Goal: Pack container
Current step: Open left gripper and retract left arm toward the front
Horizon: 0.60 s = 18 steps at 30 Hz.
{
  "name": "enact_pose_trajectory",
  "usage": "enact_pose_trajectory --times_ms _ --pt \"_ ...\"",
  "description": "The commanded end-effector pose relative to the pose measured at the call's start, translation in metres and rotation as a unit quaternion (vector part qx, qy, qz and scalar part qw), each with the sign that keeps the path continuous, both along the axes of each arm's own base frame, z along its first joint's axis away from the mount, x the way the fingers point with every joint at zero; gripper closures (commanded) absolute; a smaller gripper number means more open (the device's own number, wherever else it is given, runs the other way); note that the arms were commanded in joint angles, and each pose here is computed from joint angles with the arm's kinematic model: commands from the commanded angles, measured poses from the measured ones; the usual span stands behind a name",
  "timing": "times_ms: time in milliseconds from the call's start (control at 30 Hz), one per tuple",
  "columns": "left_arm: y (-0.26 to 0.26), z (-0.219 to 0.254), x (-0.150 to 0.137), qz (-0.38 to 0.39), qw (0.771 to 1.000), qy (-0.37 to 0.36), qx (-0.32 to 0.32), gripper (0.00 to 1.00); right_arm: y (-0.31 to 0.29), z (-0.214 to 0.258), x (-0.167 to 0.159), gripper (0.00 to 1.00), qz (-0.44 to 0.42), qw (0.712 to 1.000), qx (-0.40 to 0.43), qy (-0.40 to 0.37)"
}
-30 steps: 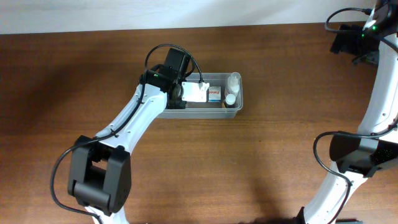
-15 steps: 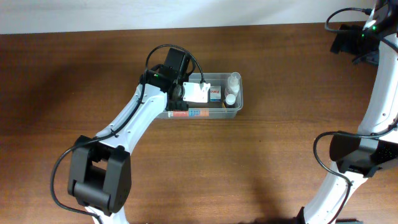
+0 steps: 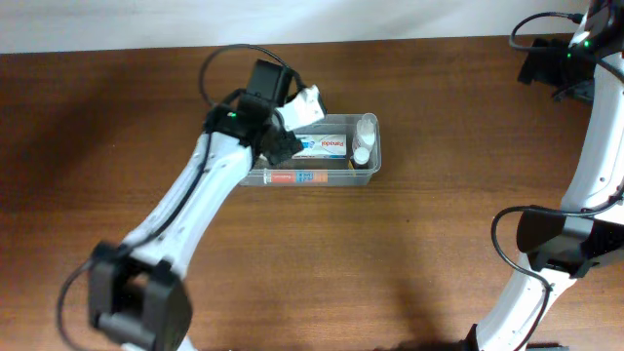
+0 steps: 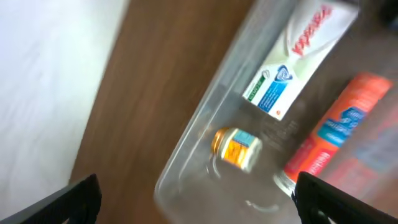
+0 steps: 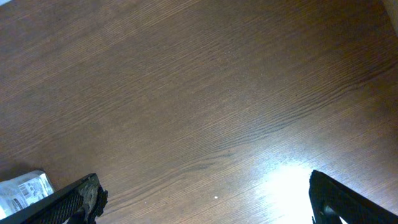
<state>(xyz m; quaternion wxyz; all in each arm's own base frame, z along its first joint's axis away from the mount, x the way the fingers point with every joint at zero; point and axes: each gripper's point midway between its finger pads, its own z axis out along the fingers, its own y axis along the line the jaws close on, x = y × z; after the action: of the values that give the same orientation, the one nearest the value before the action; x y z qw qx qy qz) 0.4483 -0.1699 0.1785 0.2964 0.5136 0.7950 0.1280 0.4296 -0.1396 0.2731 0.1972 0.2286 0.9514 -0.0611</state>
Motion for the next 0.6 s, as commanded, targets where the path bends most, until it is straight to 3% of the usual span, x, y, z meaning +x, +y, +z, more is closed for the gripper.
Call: enact_pose_trajectory --times_ms 0,267,433,567 --pt "0.014 0.079 -0.023 0.124 0.984 -0.046 -0.118 0.01 -0.002 0.006 -0.001 0.02 -0.001 1.000 -0.006 -0.006" --pt "0.037 0.135 -0.078 0.225 0.946 -0.047 -0.229 0.00 -0.002 0.006 -0.001 0.02 -0.001 1.000 -0.006 -0.006" --pt "0.058 0.127 -0.120 0.238 0.952 -0.003 -0.192 0.00 -0.002 0.006 -0.001 0.02 -0.001 1.000 -0.006 -0.006" --pt "0.067 0.096 -0.165 0.243 0.955 0.098 -0.143 0.01 -0.002 0.006 -0.001 0.02 -0.001 1.000 -0.006 -0.006"
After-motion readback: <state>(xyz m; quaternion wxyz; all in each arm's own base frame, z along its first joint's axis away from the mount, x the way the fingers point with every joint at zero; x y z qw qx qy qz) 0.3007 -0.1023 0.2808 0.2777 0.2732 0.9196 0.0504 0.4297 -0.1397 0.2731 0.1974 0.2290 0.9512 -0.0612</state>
